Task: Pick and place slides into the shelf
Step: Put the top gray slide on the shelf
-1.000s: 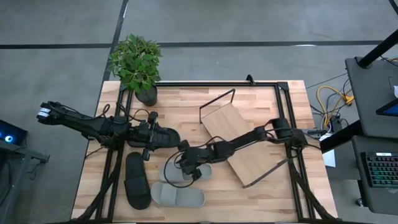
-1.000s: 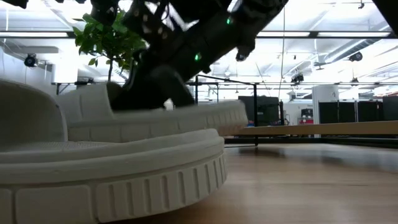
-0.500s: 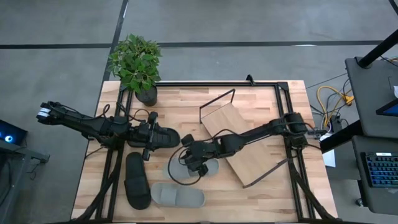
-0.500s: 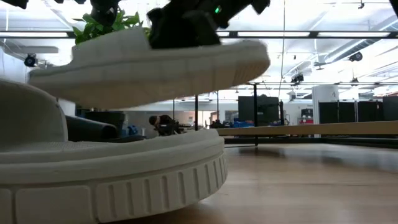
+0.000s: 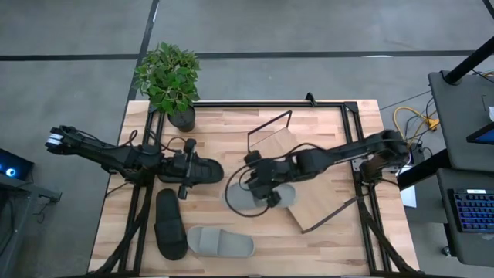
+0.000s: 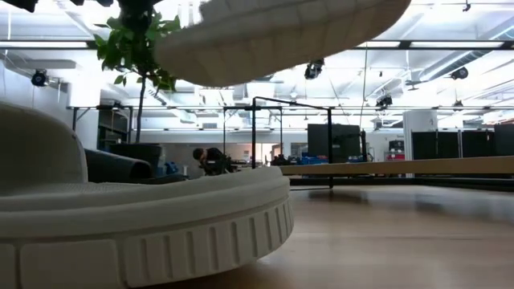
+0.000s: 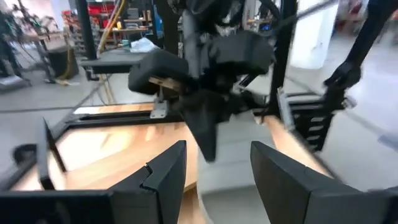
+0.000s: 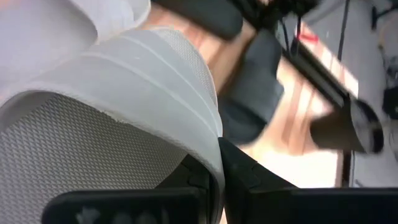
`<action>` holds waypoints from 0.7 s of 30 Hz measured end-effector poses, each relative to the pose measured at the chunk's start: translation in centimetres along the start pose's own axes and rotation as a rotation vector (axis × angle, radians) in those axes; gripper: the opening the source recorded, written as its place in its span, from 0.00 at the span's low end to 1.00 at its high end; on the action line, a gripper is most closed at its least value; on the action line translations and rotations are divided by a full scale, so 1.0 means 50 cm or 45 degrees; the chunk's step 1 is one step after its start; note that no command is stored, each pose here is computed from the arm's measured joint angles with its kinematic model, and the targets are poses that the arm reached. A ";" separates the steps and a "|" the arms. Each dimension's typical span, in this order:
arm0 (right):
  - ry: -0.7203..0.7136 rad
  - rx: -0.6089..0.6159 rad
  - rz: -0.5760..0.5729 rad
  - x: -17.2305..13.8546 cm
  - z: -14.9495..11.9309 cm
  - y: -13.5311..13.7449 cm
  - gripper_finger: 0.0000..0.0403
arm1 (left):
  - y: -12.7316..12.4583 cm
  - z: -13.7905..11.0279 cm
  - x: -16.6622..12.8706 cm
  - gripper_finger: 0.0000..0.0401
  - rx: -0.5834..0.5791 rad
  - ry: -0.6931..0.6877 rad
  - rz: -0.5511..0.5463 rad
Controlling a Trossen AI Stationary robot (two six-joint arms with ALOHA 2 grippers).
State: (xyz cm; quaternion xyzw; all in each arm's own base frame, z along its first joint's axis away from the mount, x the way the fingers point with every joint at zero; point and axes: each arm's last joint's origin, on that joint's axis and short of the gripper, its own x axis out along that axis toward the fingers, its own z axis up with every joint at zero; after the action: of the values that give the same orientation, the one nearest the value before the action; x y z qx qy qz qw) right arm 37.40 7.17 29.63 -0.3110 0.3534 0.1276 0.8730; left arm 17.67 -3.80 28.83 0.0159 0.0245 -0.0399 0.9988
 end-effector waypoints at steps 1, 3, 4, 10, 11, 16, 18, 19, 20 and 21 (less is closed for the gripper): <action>0.025 0.007 0.009 -0.009 -0.006 -0.003 0.02 | 0.001 -0.001 0.000 0.41 0.041 0.008 0.025; 0.087 0.032 0.033 -0.020 -0.021 -0.007 0.02 | 0.003 -0.003 0.006 0.41 0.136 0.017 0.079; 0.100 0.049 0.033 -0.027 -0.026 -0.011 0.02 | 0.003 -0.006 0.010 0.41 0.192 0.032 0.103; 0.176 0.120 0.028 -0.058 -0.057 -0.037 0.02 | -0.003 -0.046 0.066 0.41 0.464 0.181 0.158; 0.183 0.131 0.020 -0.064 -0.063 -0.044 0.02 | -0.004 -0.053 0.078 0.41 0.526 0.196 0.169; 0.198 0.184 -0.024 -0.111 -0.086 -0.075 0.02 | -0.011 -0.049 0.131 0.41 0.705 0.162 0.217; 0.202 0.209 -0.042 -0.134 -0.095 -0.085 0.02 | -0.013 -0.046 0.148 0.41 0.742 0.175 0.238; 0.190 0.231 -0.060 -0.147 -0.098 -0.090 0.02 | -0.013 -0.046 0.155 0.41 0.749 0.188 0.253; 0.174 0.249 -0.073 -0.159 -0.100 -0.095 0.02 | -0.014 -0.047 0.162 0.41 0.757 0.208 0.269; 0.155 0.260 -0.082 -0.172 -0.102 -0.098 0.02 | -0.014 -0.048 0.169 0.41 0.769 0.224 0.286</action>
State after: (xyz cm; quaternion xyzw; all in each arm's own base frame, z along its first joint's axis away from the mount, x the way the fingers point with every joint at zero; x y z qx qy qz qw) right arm 30.68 0.13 35.00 -0.2390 0.4068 0.0437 0.8806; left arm 25.94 -5.08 25.99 0.3171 0.0959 0.0664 0.9412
